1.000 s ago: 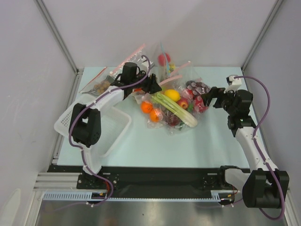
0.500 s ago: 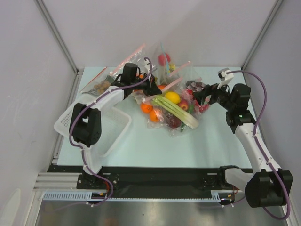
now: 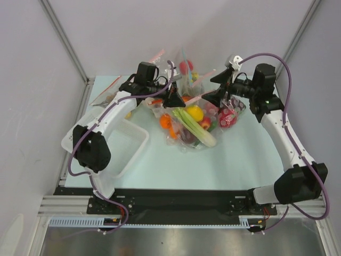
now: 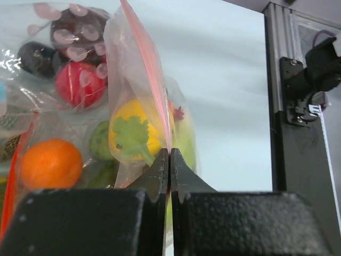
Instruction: Open the zip-top bag and remove the fake food
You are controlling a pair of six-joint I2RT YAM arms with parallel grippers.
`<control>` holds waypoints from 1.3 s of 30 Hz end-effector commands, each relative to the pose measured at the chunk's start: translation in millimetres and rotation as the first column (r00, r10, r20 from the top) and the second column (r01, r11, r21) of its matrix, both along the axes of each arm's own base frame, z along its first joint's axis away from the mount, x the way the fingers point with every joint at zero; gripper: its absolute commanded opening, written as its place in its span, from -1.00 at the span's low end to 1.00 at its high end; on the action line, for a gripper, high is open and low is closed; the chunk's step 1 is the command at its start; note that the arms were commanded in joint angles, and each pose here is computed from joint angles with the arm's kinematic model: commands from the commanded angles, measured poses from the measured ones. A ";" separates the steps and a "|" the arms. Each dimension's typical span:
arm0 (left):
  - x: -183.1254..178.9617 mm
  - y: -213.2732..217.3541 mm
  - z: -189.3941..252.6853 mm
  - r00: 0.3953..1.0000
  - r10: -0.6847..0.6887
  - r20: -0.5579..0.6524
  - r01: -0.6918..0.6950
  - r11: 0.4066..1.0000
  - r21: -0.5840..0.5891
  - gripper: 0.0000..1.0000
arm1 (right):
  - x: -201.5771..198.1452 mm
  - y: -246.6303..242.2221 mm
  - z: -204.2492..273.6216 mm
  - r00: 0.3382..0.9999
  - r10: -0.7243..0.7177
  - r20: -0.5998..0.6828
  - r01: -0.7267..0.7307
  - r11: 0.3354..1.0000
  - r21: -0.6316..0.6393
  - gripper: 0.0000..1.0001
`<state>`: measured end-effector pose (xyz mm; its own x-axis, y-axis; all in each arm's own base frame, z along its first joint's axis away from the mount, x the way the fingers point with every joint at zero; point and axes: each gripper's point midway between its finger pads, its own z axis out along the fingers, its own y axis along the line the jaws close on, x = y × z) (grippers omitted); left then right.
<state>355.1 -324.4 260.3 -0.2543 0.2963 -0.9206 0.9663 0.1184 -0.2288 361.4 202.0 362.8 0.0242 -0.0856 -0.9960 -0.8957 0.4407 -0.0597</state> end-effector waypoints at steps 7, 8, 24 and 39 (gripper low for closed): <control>-45.4 -4.3 51.9 0.980 -0.108 0.170 0.108 0.994 0.009 -1.00 | -21.6 27.9 5.0 0.959 0.284 -0.022 -0.284 0.959 0.000 0.98; -45.8 -4.1 51.9 0.980 -0.105 0.170 0.104 0.994 0.012 -0.99 | -23.0 30.3 2.5 0.957 0.289 -0.034 -0.289 0.957 -0.003 0.98; -54.9 -10.8 60.1 0.966 -0.081 0.244 0.075 0.997 0.036 -0.99 | -18.8 57.6 -90.2 0.943 0.200 -0.265 -0.250 0.953 -0.173 0.82; -38.5 30.4 85.5 0.907 0.237 0.349 -0.201 0.970 -0.136 0.35 | -23.7 49.8 -106.9 0.944 0.143 -0.297 -0.210 0.955 -0.208 -1.00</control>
